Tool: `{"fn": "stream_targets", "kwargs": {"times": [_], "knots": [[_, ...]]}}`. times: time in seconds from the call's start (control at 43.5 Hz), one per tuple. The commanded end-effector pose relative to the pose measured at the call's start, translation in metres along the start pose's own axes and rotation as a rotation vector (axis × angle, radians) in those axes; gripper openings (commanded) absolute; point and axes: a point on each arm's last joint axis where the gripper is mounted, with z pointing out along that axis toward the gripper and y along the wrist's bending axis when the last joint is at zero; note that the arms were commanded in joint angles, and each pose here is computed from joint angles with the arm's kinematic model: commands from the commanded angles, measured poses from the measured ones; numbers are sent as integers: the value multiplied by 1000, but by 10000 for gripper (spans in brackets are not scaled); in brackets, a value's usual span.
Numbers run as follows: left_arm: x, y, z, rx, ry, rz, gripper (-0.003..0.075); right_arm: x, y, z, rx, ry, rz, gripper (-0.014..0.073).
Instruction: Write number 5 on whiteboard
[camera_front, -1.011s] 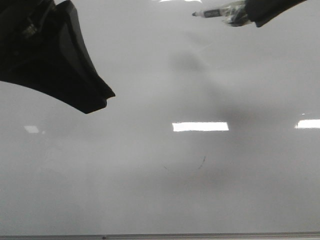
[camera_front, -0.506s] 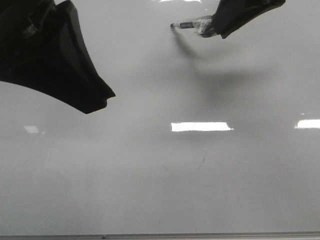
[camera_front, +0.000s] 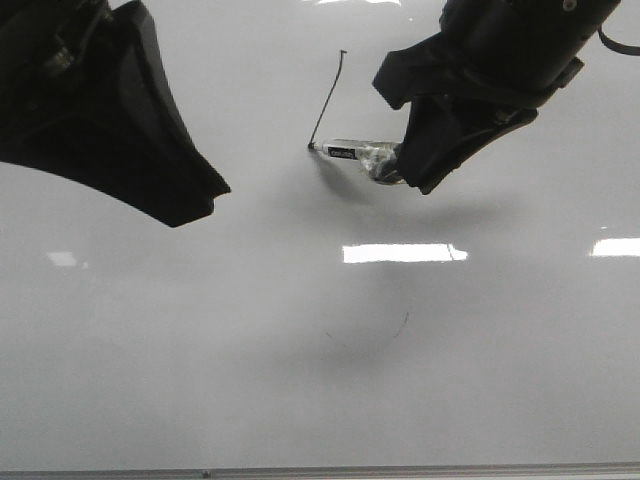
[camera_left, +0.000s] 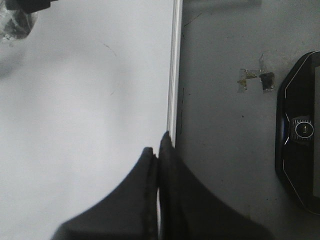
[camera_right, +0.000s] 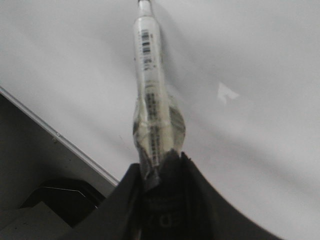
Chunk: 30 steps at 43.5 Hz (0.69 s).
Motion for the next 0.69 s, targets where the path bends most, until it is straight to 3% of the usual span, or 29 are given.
{"fn": "stream_targets", "kwargs": {"times": [0.0,0.437,0.667], "knots": [[-11,6,-15,-56,-94,-13,-20,-12,-2,-18,18,-100,27,-61],[-11,6,-15,-56,-94,-13,-20,42,-14,-14,53,-28,122,-61],[-11,6,-15,-56,-94,-13,-20,41,11,12,-5,-29,85,-61]]}}
